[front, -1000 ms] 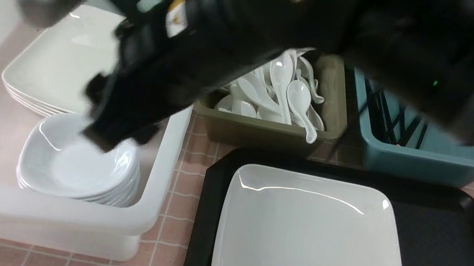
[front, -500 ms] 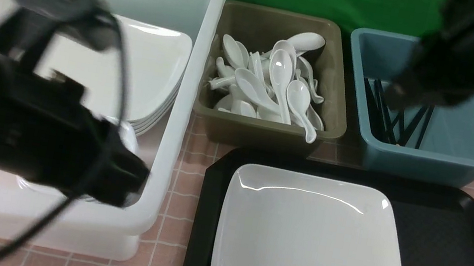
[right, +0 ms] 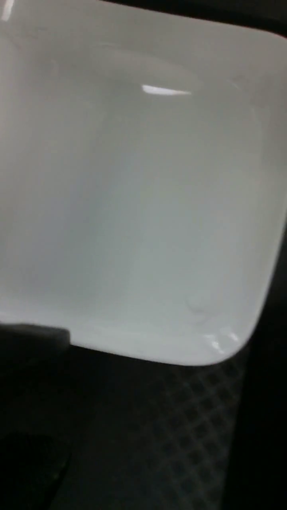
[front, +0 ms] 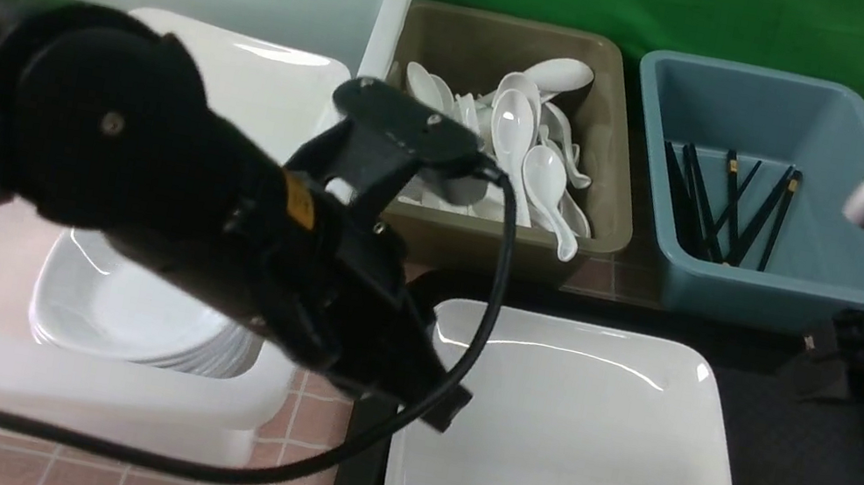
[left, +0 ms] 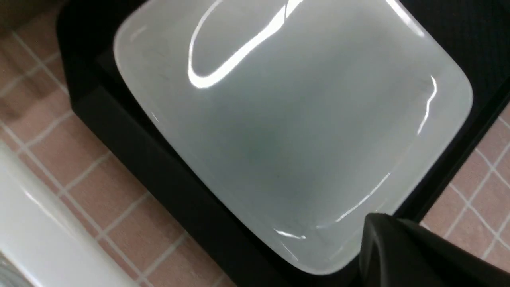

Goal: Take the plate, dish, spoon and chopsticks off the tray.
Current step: Use the right arm to grab a plate from the dinner plate

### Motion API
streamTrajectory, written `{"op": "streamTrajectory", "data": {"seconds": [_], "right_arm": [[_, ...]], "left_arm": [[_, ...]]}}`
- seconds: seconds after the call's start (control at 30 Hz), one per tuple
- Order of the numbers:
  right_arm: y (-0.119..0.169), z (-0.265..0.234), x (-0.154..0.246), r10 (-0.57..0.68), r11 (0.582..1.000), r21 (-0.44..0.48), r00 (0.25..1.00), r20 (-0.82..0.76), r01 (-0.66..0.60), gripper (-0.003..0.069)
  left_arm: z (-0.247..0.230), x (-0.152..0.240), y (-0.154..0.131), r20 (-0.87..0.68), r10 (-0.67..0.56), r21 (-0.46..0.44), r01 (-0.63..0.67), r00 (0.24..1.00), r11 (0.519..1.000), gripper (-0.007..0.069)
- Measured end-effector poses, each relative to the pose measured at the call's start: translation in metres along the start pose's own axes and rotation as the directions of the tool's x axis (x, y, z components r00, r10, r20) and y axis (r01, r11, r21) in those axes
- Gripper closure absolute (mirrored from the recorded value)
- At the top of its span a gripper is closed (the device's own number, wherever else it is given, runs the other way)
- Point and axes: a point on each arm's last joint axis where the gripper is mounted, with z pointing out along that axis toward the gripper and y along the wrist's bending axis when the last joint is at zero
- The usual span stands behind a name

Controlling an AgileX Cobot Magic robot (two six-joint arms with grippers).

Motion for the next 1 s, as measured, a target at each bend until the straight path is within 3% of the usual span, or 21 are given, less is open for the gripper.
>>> {"op": "streamTrajectory", "data": {"seconds": [0.03,0.13,0.3,0.67,0.8,0.87,0.9,1.0], "right_arm": [[-0.003,0.008,-0.005,0.019,1.0,-0.008,1.0,0.005,-0.019,0.0207],[-0.012,0.033,-0.017,0.051,0.998,-0.021,0.999,-0.017,-0.052,0.0142],[-0.016,0.07,-0.032,0.047,0.999,-0.024,0.998,-0.046,-0.048,0.013],[-0.005,0.11,-0.035,-0.004,0.999,-0.051,0.994,-0.111,-0.001,0.013],[0.002,0.116,-0.035,-0.019,0.998,-0.062,0.993,-0.12,0.012,0.0188],[0.001,0.117,-0.035,-0.026,0.998,-0.059,0.992,-0.121,0.019,0.0326],[0.001,0.117,-0.035,-0.047,0.997,-0.065,0.991,-0.128,0.039,0.0361],[0.003,0.116,-0.033,-0.047,0.996,-0.084,0.988,-0.146,0.035,0.0368]], "left_arm": [[0.0,-0.003,0.001,0.011,0.003,-0.012,-0.003,1.0,1.0,0.0627],[-0.002,-0.005,0.005,0.027,-0.005,-0.06,0.006,1.0,0.998,0.0627],[-0.002,-0.004,0.01,0.012,-0.001,-0.116,0.002,1.0,0.993,0.0627],[0.002,-0.005,0.011,0.022,0.009,-0.121,-0.006,1.0,0.993,0.0627],[0.003,-0.01,0.012,0.069,0.012,-0.122,-0.004,0.998,0.993,0.0627],[0.005,-0.01,0.012,0.07,0.011,-0.122,-0.003,0.997,0.992,0.0627],[0.005,-0.01,0.012,0.069,0.011,-0.122,-0.003,0.998,0.992,0.0627],[0.005,-0.009,0.012,0.061,0.008,-0.121,-0.001,0.998,0.993,0.0627]]}}
